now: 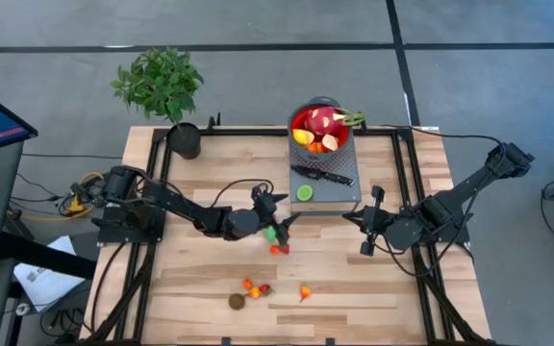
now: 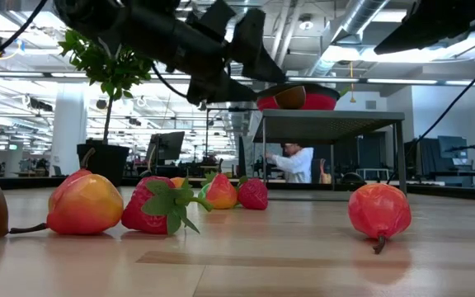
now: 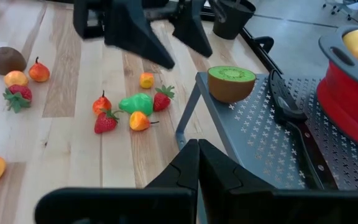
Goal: Pick & Place Fruit
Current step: Put the half kiwi into the red colander on the shelf
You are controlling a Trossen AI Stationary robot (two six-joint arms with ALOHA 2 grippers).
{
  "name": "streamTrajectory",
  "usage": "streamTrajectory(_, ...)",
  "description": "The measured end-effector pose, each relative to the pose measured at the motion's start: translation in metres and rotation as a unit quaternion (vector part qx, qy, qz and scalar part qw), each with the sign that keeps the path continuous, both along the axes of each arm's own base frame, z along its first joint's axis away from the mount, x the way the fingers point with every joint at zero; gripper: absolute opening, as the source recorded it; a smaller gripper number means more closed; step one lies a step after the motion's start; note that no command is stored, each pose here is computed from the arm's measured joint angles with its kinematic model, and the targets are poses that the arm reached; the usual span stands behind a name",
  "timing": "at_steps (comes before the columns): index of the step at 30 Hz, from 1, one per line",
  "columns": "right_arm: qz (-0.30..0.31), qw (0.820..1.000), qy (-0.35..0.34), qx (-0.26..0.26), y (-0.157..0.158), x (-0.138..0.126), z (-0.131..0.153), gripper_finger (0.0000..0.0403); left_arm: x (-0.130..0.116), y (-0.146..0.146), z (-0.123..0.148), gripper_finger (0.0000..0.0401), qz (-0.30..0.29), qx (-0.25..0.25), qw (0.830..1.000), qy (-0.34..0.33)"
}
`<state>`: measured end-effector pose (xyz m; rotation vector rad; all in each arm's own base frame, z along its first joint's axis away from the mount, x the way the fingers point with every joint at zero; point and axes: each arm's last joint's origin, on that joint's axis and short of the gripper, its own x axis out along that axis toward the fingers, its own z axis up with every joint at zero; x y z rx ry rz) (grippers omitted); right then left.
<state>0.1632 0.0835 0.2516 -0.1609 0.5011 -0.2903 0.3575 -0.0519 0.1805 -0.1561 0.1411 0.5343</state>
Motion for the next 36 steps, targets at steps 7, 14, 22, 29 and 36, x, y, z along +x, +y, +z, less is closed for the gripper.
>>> streamTrajectory(7,0.000,1.000,-0.003,0.002,0.000,0.000,0.000,0.0000,0.006,0.005,-0.005,0.0325,0.001,0.038,0.999,-0.004)
streamTrajectory(14,-0.001,1.000,-0.003,0.002,0.000,0.000,0.000,0.0000,0.008,0.017,-0.005,0.0323,-0.003,0.031,0.999,-0.011)
streamTrajectory(22,-0.002,1.000,-0.003,0.001,0.000,0.000,0.000,0.0000,0.009,0.021,-0.005,0.0321,-0.001,0.032,0.999,-0.014)
streamTrajectory(29,-0.001,1.000,-0.005,0.003,0.000,0.000,0.001,0.0000,0.021,0.020,-0.015,0.0319,-0.006,0.044,0.999,-0.009)
streamTrajectory(36,-0.001,1.000,-0.005,0.003,0.000,0.000,0.001,0.0000,0.026,0.029,-0.017,0.0319,0.002,0.042,0.999,-0.018)
